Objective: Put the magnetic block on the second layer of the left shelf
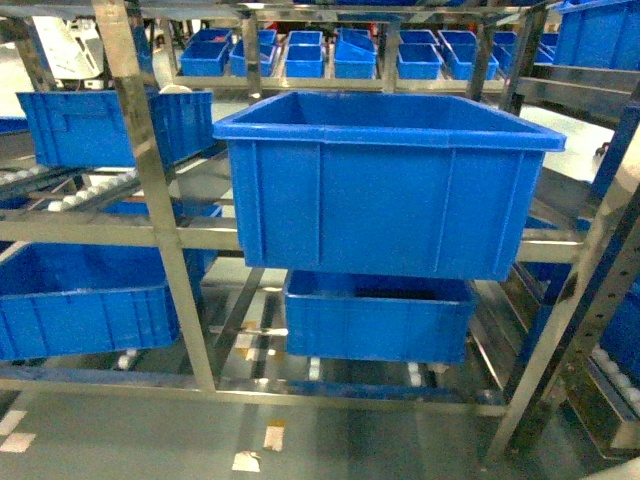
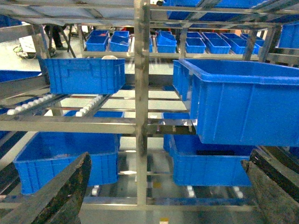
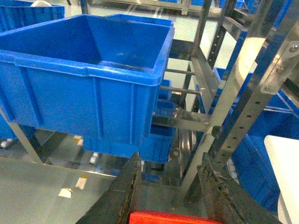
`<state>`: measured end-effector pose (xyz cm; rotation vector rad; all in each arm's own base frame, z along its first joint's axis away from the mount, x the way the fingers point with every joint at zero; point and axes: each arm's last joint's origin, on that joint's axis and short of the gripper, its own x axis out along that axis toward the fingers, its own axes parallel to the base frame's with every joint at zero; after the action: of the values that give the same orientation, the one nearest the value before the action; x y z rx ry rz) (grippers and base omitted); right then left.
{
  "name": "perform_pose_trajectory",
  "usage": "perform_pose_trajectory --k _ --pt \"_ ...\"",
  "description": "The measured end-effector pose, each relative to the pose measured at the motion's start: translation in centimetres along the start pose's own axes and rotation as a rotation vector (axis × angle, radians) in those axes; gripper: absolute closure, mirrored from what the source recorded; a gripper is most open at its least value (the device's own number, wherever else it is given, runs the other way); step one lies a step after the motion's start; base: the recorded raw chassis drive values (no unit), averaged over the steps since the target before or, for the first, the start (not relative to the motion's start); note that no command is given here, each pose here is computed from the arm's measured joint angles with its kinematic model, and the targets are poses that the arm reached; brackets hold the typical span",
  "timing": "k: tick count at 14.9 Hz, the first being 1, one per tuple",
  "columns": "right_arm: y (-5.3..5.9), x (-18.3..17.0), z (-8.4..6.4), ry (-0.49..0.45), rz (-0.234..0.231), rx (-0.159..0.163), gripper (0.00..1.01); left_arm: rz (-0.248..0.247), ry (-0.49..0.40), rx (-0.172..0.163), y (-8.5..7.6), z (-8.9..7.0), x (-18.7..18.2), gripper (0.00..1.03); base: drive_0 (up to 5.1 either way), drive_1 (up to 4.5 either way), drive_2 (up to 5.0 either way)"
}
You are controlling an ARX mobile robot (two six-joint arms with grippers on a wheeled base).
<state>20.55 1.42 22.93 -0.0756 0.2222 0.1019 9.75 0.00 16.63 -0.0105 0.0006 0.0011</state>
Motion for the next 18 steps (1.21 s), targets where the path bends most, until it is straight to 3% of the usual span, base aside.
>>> perform_pose_trajectory --k 2,7,10,18 --pt "0.01 0.15 -0.20 0.014 0.001 0.000 0.68 0.000 -0.005 0.000 0.00 0.04 0.00 0.05 0.0 0.00 0.0" --pt "-0.01 0.06 -0.07 0.005 -0.003 0.000 0.68 -0.001 0.001 0.000 0.00 -0.01 0.00 0.05 -4.7 3.61 1.2" --pt "0.01 0.04 -0.05 0.004 0.003 0.000 0.68 0.003 -0.002 0.000 0.01 0.02 0.00 0.05 0.0 0.00 0.0" --pt "0.00 0.00 -0.07 0.003 0.001 0.000 0.68 0.000 0.001 0.000 0.00 -0.01 0.00 0.05 0.0 4.32 -4.4"
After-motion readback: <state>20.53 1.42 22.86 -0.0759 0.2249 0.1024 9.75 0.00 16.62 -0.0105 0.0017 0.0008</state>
